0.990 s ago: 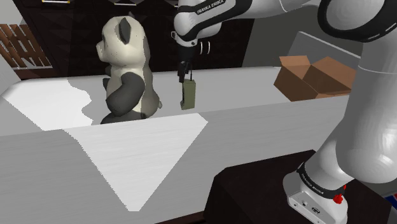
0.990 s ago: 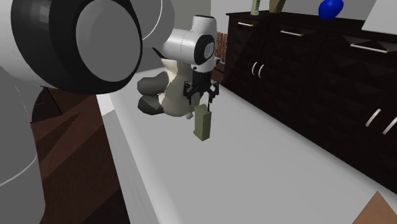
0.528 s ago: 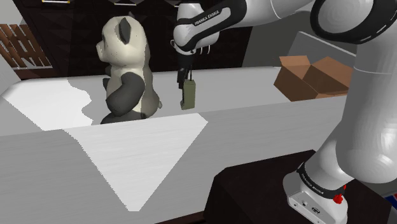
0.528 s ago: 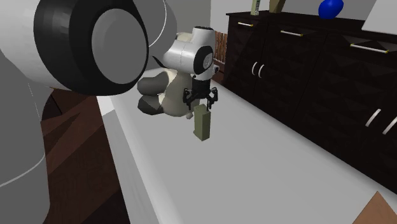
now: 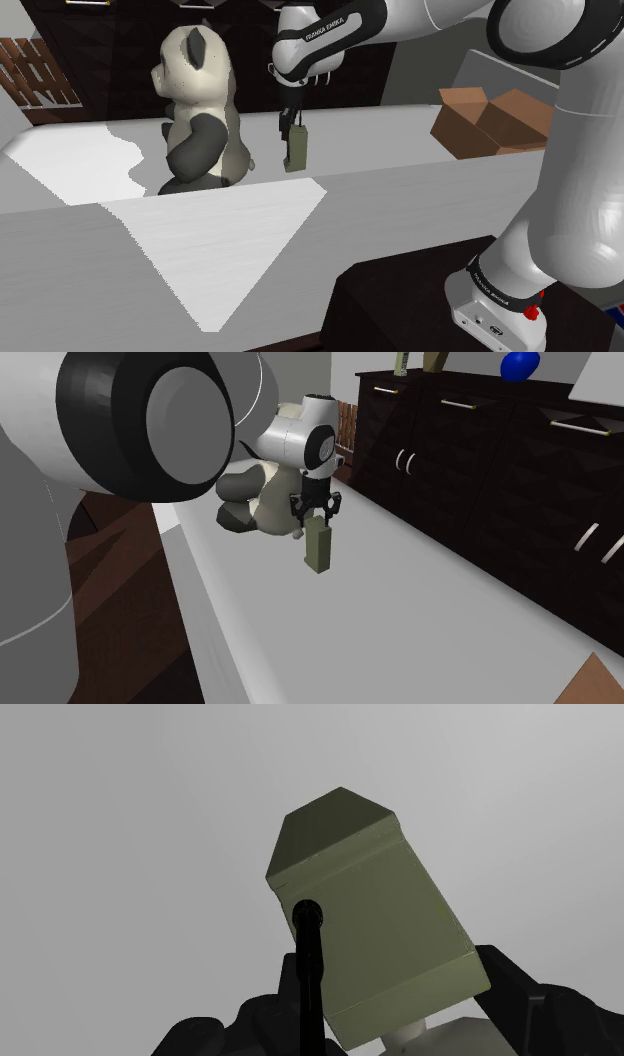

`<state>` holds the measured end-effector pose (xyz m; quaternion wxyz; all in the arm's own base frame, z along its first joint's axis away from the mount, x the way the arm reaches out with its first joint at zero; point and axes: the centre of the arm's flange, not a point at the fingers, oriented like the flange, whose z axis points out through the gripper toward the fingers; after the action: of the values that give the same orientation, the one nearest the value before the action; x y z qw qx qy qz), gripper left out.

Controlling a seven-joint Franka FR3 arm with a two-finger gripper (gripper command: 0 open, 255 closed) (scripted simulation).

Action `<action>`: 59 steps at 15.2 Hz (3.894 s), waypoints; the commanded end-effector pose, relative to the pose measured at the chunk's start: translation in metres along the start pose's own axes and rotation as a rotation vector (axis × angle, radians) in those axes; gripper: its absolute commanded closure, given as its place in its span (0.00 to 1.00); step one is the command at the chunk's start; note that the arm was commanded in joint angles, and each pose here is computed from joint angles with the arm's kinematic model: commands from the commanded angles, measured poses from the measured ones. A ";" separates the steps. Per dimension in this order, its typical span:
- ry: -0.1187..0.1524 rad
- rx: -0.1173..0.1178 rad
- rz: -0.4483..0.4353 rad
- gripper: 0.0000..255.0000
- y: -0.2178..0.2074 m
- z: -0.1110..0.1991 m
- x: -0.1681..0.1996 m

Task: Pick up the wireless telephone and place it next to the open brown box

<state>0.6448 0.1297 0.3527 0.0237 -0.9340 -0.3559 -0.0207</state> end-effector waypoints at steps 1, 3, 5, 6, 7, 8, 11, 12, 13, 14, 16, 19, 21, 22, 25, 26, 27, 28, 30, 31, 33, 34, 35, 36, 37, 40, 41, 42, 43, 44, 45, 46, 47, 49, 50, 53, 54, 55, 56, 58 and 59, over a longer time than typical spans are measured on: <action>0.000 0.000 0.000 1.00 0.000 0.000 0.000; 0.000 0.000 0.000 1.00 0.000 0.000 0.000; 0.000 0.000 0.000 1.00 0.000 0.000 0.000; 0.000 0.000 0.000 1.00 0.000 0.000 0.000; 0.000 0.000 0.000 1.00 0.000 0.000 0.000; 0.000 0.000 0.000 1.00 0.000 0.000 0.000; 0.000 0.000 0.000 1.00 -0.001 -0.016 0.001; 0.000 0.000 0.000 1.00 -0.001 -0.021 0.001; 0.000 0.000 0.000 1.00 -0.001 -0.026 0.002; 0.000 0.000 0.000 1.00 -0.001 -0.032 0.002; 0.000 0.000 0.000 1.00 -0.001 -0.042 0.002; 0.000 0.000 0.000 1.00 -0.002 -0.058 0.003; 0.000 0.000 0.000 1.00 -0.002 -0.068 0.004; 0.000 0.000 0.000 1.00 -0.002 -0.074 0.004; 0.000 0.000 0.000 1.00 -0.003 -0.090 0.005; 0.000 0.000 0.000 1.00 -0.003 -0.095 0.005; 0.000 0.000 0.000 1.00 -0.003 -0.100 0.006; 0.000 0.000 0.000 1.00 -0.003 -0.105 0.006; 0.000 0.000 0.000 1.00 -0.004 -0.116 0.007; 0.000 0.000 0.000 1.00 -0.004 -0.121 0.007; 0.000 0.000 0.000 1.00 -0.004 -0.132 0.007; 0.000 0.000 0.000 1.00 -0.004 -0.137 0.008; 0.000 0.000 0.000 1.00 -0.004 -0.142 0.008; 0.000 0.000 0.000 1.00 -0.004 -0.148 0.008; 0.000 0.000 0.000 1.00 -0.005 -0.153 0.009; 0.000 0.000 0.000 1.00 -0.005 -0.169 0.009; 0.000 0.000 0.000 1.00 -0.005 -0.174 0.010; 0.000 0.000 0.000 1.00 -0.005 -0.179 0.010; 0.000 0.000 0.000 1.00 -0.006 -0.184 0.010; 0.000 0.000 0.000 1.00 -0.006 -0.190 0.011; 0.000 0.000 0.000 1.00 -0.006 -0.195 0.011; 0.000 0.000 0.000 1.00 -0.006 -0.200 0.011; 0.000 0.000 0.000 1.00 -0.006 -0.205 0.012; 0.000 0.000 0.000 1.00 -0.007 -0.216 0.012; 0.000 0.000 0.000 1.00 -0.007 -0.221 0.012; 0.000 0.000 0.000 1.00 -0.007 -0.237 0.013; 0.000 0.000 0.000 1.00 -0.007 -0.242 0.014; 0.000 0.000 0.000 1.00 -0.007 -0.248 0.014; 0.000 0.000 0.000 1.00 -0.008 -0.253 0.014; 0.000 0.000 0.000 1.00 -0.008 -0.263 0.015; 0.000 0.000 0.000 1.00 -0.008 -0.269 0.015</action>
<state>0.6455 0.1307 0.6165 0.0238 -0.9340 -0.3559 -0.0206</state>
